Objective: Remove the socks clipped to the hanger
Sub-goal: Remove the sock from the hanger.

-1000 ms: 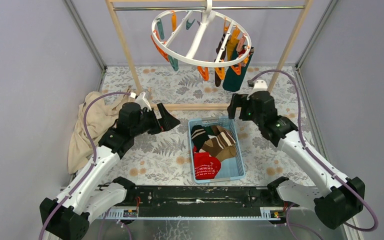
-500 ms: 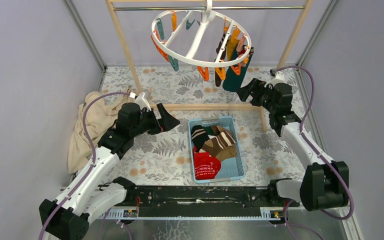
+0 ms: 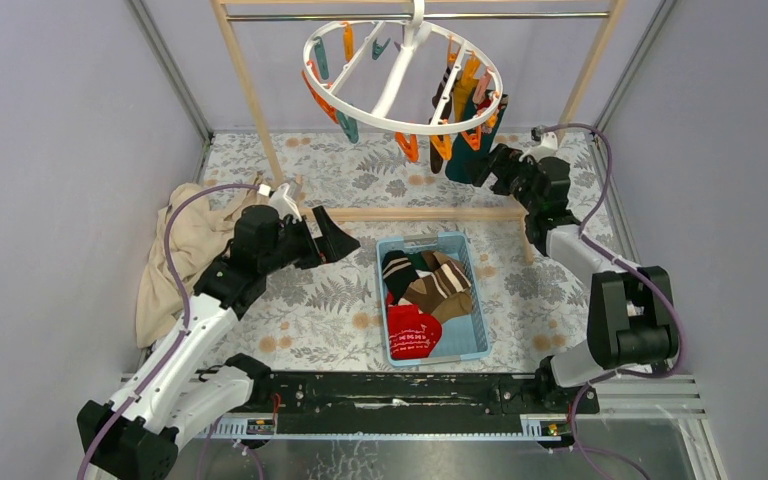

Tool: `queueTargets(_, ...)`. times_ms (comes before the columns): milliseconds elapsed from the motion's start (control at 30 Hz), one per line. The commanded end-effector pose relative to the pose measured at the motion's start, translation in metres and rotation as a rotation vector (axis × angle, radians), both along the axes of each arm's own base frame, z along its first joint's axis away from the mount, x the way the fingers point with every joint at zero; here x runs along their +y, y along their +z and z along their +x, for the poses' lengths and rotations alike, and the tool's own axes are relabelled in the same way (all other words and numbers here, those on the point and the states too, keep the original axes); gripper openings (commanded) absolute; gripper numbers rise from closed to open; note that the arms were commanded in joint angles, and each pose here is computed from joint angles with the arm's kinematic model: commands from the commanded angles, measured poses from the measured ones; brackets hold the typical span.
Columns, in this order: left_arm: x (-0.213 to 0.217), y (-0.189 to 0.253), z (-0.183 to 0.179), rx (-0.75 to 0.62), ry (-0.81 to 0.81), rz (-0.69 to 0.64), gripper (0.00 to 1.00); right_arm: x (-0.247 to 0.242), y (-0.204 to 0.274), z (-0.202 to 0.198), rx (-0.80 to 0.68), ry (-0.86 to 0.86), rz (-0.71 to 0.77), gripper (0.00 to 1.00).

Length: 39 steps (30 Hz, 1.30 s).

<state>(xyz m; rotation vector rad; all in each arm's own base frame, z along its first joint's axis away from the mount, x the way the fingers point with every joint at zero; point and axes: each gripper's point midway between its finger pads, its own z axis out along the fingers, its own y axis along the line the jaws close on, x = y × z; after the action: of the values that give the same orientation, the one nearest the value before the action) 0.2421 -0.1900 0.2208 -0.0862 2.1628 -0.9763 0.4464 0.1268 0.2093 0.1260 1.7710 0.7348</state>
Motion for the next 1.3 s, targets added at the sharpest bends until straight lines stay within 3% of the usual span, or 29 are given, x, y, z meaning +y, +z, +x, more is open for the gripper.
queueTargets(0, -0.002, 0.024, -0.001, -0.065, -0.025, -0.011, 0.99, 0.005, 0.057, 0.024, -0.23, 0.025, 0.006, 1.0)
queueTargets(133, -0.001, 0.022, -0.002, -0.062, -0.025, -0.004, 0.99, 0.014, 0.065, 0.031, -0.266, 0.063, 0.052, 0.93)
queueTargets(233, -0.001, 0.022, -0.003, -0.06, -0.026, -0.001, 0.99, 0.02, 0.073, 0.032, -0.288, 0.095, 0.089, 0.82)
queueTargets(400, 0.0, 0.022, -0.003, -0.061, -0.028, 0.004, 0.99, 0.026, 0.081, 0.024, -0.297, 0.138, 0.107, 0.54)
queueTargets(533, 0.0, 0.021, -0.003, -0.058, -0.029, 0.005, 0.99, 0.028, 0.084, 0.012, -0.294, 0.157, 0.111, 0.18)
queueTargets(600, -0.001, 0.021, -0.003, -0.058, -0.032, 0.005, 0.99, 0.027, 0.089, 0.003, -0.302, 0.162, 0.111, 0.09)
queueTargets(833, -0.001, 0.02, -0.003, -0.056, -0.033, 0.006, 0.99, 0.022, 0.095, -0.032, -0.313, 0.156, 0.087, 0.0)
queueTargets(1267, -0.003, 0.013, 0.0, -0.042, -0.036, 0.004, 0.99, 0.037, 0.13, -0.105, -0.388, 0.151, -0.113, 0.0)
